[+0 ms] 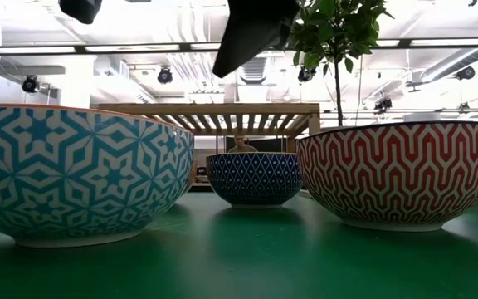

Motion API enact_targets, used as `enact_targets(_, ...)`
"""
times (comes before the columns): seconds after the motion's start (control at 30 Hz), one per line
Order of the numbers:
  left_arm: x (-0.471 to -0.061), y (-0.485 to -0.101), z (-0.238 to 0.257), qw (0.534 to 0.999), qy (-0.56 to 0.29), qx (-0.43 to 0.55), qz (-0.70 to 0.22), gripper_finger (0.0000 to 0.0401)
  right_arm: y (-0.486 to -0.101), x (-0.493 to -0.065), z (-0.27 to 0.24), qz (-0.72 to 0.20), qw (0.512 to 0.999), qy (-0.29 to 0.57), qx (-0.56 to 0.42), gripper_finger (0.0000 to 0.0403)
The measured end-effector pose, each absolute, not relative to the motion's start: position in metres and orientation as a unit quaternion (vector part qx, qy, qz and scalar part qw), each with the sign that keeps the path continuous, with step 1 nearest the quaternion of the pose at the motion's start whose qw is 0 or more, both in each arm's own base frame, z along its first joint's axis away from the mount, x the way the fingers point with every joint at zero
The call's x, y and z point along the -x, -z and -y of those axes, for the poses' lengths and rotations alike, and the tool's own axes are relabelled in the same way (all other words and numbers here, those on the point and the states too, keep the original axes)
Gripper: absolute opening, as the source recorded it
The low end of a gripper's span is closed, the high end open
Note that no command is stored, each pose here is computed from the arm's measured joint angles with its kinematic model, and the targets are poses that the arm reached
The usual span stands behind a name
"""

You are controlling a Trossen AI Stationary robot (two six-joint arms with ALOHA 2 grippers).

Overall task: Place and stack bowls onto a shelf
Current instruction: Put the small yellow bowl on the shelf

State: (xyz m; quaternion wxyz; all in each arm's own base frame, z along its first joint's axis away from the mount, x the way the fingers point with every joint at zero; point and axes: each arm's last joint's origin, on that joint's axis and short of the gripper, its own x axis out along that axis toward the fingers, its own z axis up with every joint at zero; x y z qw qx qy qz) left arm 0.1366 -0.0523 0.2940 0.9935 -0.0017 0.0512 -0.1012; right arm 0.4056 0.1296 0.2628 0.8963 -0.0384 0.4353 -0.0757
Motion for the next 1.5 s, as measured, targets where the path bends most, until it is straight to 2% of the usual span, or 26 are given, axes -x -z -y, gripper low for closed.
enact_targets(0.17,-0.134,-0.307,0.051,0.994,0.101,0.017,-0.048,0.0,-0.271,-0.416,-0.133,-0.374,0.925,0.067,0.011,0.0009)
enact_targets(0.3,-0.128,-0.313,0.049,0.99,0.096,0.041,-0.098,0.0,-0.275,-0.419,-0.134,-0.352,0.934,0.064,0.001,0.0009)
enact_targets(0.5,-0.126,-0.311,0.048,0.987,0.097,0.042,-0.119,0.0,-0.279,-0.423,-0.132,-0.328,0.942,0.056,0.036,0.0012)
enact_targets(0.6,-0.125,-0.311,0.048,0.988,0.098,0.038,-0.117,0.0,-0.279,-0.423,-0.131,-0.326,0.941,0.077,0.045,0.0033)
enact_targets(0.73,-0.123,-0.312,0.047,0.987,0.098,0.036,-0.119,0.0,-0.279,-0.423,-0.131,-0.327,0.941,0.077,0.046,0.009)
enact_targets(0.87,-0.121,-0.311,0.046,0.987,0.098,0.036,-0.12,0.0,-0.273,-0.417,-0.131,-0.375,0.923,0.027,0.08,0.0146)
enact_targets(1.0,-0.12,-0.311,0.046,0.987,0.098,0.036,-0.12,0.0,-0.261,-0.407,-0.132,-0.438,0.896,0.02,0.065,0.0175)
enact_targets(1.2,-0.121,-0.311,0.046,0.987,0.097,0.034,-0.121,0.0,-0.224,-0.407,-0.132,-0.511,0.856,0.062,0.04,0.018)
enact_targets(1.5,-0.121,-0.311,0.046,0.987,0.096,0.033,-0.121,0.0,-0.18,-0.422,-0.121,-0.55,0.829,0.093,0.047,0.017)
